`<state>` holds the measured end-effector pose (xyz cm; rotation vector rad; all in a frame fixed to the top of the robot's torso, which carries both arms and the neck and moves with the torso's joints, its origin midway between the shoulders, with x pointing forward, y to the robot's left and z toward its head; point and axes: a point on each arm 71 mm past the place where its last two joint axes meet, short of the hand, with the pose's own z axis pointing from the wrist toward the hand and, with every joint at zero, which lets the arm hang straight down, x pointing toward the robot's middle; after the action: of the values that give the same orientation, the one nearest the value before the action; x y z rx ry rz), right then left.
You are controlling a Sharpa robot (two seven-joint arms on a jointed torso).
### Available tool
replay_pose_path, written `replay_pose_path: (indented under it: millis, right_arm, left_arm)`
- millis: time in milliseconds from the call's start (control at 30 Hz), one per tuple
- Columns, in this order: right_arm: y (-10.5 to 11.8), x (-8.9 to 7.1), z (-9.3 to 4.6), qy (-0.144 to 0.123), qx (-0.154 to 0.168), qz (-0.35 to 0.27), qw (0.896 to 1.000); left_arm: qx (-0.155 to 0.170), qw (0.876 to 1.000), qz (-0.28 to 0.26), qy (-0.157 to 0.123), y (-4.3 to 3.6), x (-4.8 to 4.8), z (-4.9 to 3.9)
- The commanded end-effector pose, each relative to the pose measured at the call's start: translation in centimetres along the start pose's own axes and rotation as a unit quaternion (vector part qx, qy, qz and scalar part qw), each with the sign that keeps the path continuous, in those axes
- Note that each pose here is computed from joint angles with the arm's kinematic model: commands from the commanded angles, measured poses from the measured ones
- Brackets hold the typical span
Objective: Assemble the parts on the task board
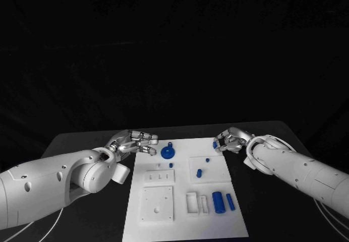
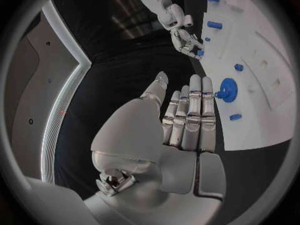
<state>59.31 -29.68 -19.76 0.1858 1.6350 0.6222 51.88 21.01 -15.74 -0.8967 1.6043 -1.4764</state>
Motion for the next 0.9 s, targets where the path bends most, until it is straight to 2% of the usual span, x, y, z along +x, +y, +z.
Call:
replay_pose_path:
  millis: [33,900]
  right_arm:
    - [0.15,0.24,0.05,0.011,-0.006,0.006,1.0]
    - [0.58,0.54,0.25,0.016,-0.012,0.011,1.0]
  left_arm:
    - [0.006,1.0,-0.004,0.01,-0.18,0.28,0.02]
    - [0.004,1.0,-0.003,0.012,-0.17,0.25,0.04]
